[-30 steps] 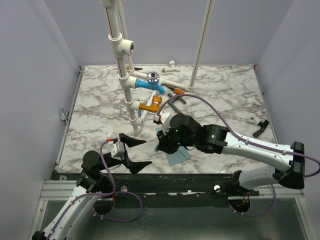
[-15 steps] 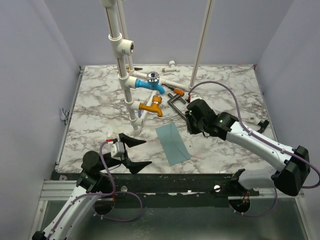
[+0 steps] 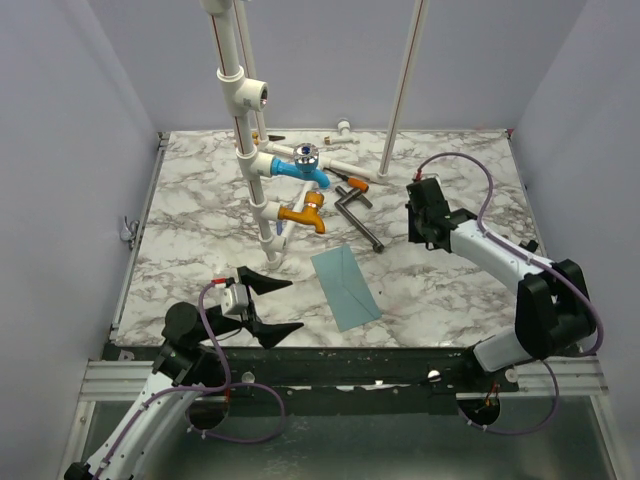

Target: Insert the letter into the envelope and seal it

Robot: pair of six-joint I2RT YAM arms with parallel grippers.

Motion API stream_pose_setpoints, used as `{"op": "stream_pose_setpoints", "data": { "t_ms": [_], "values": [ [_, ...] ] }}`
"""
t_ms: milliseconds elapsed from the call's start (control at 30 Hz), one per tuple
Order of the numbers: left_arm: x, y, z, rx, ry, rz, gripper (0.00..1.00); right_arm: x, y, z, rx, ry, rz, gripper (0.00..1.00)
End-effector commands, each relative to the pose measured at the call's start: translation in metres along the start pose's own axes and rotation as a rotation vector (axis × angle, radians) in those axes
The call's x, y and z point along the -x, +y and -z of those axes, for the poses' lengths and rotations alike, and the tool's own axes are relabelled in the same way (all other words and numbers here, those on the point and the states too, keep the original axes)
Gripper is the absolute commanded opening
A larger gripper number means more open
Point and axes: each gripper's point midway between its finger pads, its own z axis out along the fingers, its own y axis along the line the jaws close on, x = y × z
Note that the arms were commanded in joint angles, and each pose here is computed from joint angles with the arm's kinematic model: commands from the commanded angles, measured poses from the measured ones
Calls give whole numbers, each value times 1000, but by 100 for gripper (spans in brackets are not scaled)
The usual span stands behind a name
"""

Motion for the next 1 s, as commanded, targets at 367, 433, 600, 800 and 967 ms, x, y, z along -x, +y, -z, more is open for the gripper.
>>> {"op": "stream_pose_setpoints", "data": {
  "t_ms": [367,433,600,800,967],
  "values": [
    [8,1,0,5,-22,-23,96,-11,-2,-49,-24,-44,-38,1],
    [8,1,0,6,-22,-25,96,-16,-1,-52,-21,-36,-39,1],
    [8,1,0,6,-23,-25,96,-22,0,-54,-17,-12,-30,1],
    [8,1,0,7,-22,-24,96,-20,0,-51,-15,-17,-35,3],
    [8,1,0,7,-22,-26,95,-20,0,-50,-12,-12,-34,29]
  ]
}}
